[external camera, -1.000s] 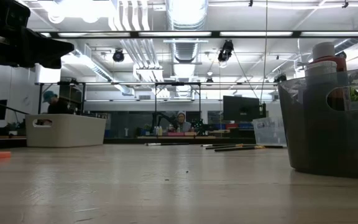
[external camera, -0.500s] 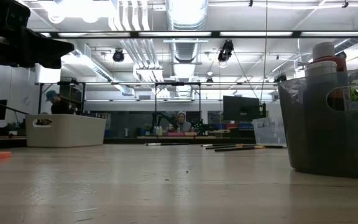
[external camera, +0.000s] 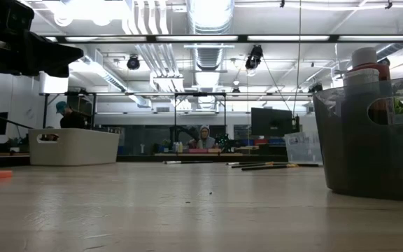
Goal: Pick & Place Paint Supplies
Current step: Put the green paint bottle into the black bin
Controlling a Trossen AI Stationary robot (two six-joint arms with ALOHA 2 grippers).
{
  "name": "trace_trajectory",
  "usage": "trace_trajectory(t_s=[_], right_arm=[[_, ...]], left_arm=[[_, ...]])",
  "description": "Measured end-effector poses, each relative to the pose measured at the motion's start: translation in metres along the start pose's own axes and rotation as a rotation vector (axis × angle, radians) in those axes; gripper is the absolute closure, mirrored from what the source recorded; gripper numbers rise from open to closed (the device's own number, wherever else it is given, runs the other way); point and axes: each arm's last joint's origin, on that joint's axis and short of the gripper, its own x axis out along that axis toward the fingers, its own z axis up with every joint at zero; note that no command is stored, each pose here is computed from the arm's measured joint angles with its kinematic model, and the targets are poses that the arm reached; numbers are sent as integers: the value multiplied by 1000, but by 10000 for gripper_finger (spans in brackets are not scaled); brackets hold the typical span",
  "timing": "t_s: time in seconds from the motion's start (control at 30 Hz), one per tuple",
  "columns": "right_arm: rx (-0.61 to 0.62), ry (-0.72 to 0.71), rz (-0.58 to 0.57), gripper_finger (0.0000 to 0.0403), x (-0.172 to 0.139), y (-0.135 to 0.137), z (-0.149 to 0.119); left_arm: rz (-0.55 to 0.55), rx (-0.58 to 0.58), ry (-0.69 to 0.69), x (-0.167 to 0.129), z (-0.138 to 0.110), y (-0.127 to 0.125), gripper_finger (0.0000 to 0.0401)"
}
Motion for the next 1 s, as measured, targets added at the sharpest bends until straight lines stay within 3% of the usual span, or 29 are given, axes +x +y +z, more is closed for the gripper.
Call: trace_trajectory(t_s=[0.6,1.0], right_arm=[[203,-52,116,290,-32,10,66],[258,-81,180,290,-53,13,80]], left_arm=[[0,0,1,0,0,0,401],[0,0,0,0,0,0,401]])
